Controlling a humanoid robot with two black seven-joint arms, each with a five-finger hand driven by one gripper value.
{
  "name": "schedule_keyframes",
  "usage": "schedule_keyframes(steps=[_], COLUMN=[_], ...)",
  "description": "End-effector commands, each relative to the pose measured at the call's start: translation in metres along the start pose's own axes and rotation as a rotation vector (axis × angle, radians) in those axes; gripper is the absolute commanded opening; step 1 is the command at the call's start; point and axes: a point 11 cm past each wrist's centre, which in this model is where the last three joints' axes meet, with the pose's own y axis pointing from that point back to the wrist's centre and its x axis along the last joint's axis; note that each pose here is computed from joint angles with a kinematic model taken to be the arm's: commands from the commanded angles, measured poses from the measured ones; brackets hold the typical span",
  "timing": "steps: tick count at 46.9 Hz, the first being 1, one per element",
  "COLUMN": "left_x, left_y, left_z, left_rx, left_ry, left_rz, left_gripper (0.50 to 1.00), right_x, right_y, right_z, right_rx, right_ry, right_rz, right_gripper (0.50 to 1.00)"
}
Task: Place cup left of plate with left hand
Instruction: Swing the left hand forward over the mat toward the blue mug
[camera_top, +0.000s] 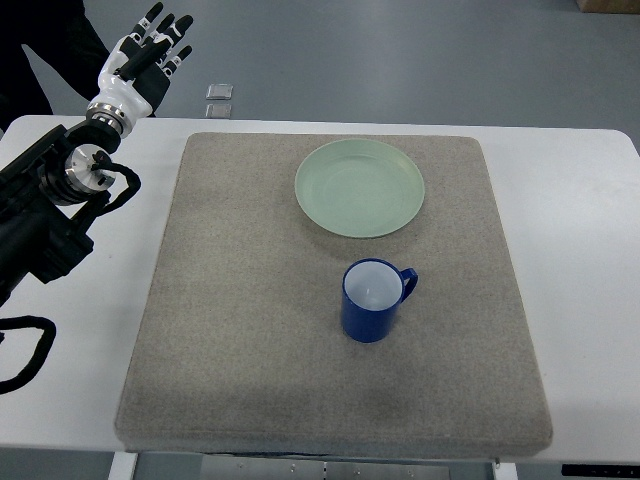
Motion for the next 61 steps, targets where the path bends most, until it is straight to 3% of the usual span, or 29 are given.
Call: schedule_keyframes(steps=[1,20,28,41,61], left_x=[0.001,-0.004,-0.031,-0.055,-0.044], left_y=[0.0,0.0,0.004,0.032,0.08], left_z=[0.001,0.007,-0.014,-0.027,-0.034], left_rx=[-0.001,-0.005,0.074,0.215,0.397], left_ry=[0.0,-0.019,-0.093,-0.241,-0.491], left_rz=[0.001,-0.051,-0.193,-0.447,-0.721], left_gripper=[0.996,0.996,0.996,0.996,0.994], right_x=[0.0,0.0,0.0,0.0,0.0], right_y=[0.0,0.0,0.0,0.0,0.0], right_z=[0.0,0.0,0.0,0.0,0.0], right_rx=[0.0,0.0,0.0,0.0,0.0], right_ry=[0.0,0.0,0.0,0.0,0.0], right_rz=[0.0,0.0,0.001,0.001,0.0], right_gripper=[0.932,0.932,0.932,0.932,0.932])
